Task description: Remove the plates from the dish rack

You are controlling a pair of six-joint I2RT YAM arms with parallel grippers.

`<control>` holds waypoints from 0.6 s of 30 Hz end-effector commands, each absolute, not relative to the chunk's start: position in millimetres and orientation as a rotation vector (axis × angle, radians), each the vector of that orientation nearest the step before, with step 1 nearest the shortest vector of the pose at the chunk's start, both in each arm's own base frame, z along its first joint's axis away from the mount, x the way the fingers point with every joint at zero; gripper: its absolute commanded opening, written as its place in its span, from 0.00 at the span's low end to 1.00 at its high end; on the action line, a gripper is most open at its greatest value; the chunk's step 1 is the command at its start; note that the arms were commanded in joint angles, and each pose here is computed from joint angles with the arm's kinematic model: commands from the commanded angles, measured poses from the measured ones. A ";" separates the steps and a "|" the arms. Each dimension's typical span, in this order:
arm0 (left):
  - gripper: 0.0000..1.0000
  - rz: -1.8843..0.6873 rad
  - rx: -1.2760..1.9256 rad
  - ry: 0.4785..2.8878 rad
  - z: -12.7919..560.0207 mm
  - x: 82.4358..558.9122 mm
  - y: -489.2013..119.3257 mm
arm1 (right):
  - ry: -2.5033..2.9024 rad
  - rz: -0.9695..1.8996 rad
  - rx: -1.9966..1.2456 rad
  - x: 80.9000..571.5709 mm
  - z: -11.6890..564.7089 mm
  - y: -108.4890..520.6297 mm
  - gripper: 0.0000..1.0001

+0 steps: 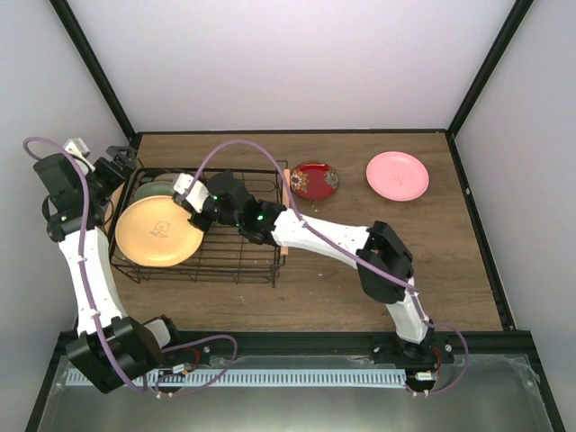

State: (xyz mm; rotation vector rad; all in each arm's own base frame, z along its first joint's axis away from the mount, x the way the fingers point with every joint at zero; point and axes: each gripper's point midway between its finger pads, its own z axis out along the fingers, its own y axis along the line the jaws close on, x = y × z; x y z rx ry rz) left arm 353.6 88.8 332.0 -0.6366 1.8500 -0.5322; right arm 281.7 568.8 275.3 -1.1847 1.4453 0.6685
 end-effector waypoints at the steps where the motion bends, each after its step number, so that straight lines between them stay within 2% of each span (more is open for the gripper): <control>1: 1.00 -0.553 -0.613 1.812 344.0 353.0 86.2 | 1.358 0.663 -1.141 268.3 331.6 552.2 0.06; 5: 1.00 -0.559 -0.604 1.794 351.9 357.1 87.7 | 1.377 0.596 -1.112 271.2 342.5 533.4 0.05; 12: 1.00 -0.588 -0.595 1.738 374.7 365.7 89.9 | 1.424 0.312 -1.005 295.7 356.0 478.9 0.01; 18: 1.00 -0.602 -0.591 1.693 390.0 374.3 94.2 | 1.454 0.259 -0.826 321.7 410.6 411.7 0.01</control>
